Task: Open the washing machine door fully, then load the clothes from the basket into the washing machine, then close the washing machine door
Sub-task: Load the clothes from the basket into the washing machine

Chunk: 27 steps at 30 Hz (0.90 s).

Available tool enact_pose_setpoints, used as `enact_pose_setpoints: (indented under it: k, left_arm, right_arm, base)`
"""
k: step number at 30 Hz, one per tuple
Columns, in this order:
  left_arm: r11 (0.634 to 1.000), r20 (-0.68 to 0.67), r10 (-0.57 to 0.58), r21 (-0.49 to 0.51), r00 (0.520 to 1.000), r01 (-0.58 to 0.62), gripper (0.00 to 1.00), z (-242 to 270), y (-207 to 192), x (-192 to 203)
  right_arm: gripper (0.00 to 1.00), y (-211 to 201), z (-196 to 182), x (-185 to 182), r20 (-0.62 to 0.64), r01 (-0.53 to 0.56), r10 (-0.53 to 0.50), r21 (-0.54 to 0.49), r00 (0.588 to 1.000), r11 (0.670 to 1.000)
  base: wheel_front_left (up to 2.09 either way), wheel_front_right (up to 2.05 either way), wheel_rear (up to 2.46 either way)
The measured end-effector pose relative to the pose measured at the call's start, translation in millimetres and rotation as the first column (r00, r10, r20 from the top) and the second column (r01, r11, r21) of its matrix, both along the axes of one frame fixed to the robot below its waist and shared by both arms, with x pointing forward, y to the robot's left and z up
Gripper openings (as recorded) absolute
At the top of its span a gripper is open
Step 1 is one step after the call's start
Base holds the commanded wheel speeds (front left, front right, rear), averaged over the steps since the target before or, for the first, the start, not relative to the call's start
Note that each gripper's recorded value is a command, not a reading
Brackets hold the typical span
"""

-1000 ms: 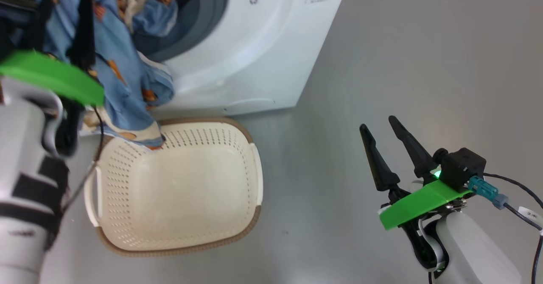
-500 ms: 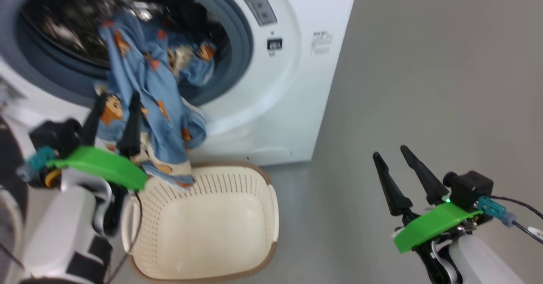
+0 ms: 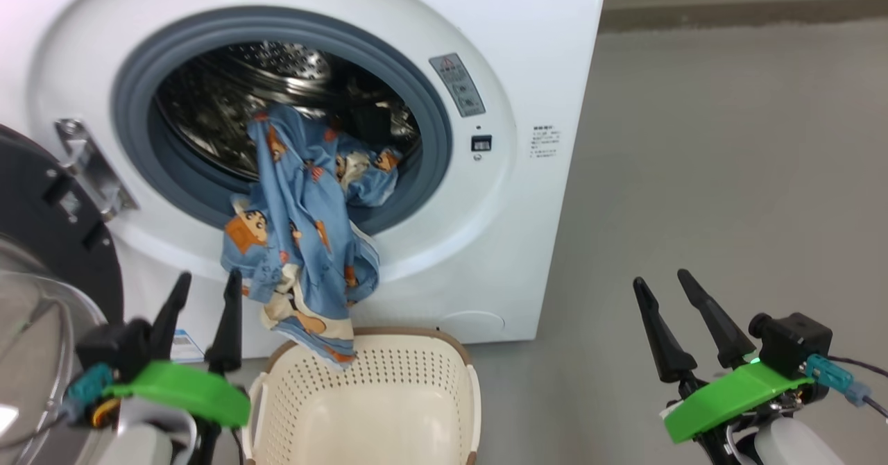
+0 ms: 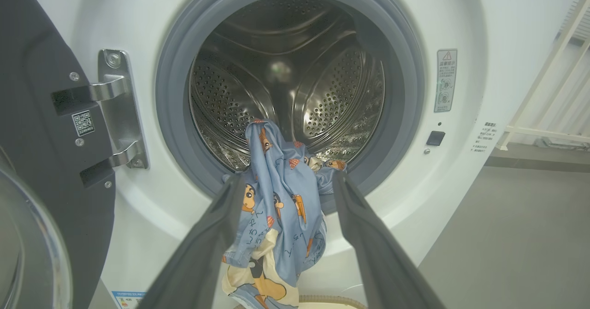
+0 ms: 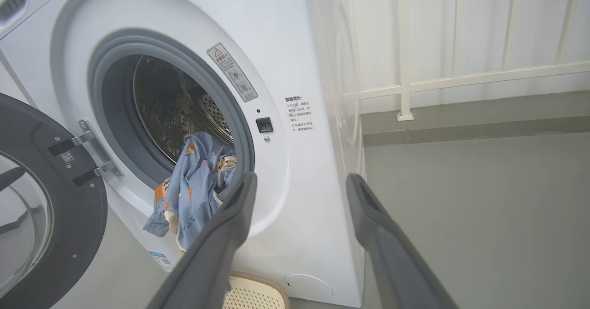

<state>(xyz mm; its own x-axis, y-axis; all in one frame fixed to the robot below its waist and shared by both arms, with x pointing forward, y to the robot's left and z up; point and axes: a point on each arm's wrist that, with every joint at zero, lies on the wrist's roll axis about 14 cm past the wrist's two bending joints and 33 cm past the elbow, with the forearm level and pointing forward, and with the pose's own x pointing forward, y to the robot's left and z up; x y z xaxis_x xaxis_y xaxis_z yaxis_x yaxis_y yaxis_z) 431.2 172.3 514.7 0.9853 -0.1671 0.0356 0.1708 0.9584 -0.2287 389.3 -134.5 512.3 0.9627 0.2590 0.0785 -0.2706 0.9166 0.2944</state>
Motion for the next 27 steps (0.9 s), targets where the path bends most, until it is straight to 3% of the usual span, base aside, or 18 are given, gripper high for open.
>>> enact_pose_setpoints:
  k: [14, 27]
  left_arm:
    - [0.996, 0.01, 0.069, -0.058, 0.998, -0.069, 1.0, -9, 13, -55]
    - [0.996, 0.01, 0.071, -0.06, 0.997, -0.07, 1.0, -13, 9, -67]
  right_arm:
    - [1.0, -3, 10, -17, 0.035, 0.01, -0.009, -0.003, 0.999, 1.0]
    - [1.0, -14, 10, -19, 0.041, 0.049, -0.048, -0.022, 0.998, 0.999]
  base:
    - [0.0, 0.0, 0.0]
    - [0.0, 0.0, 0.0]
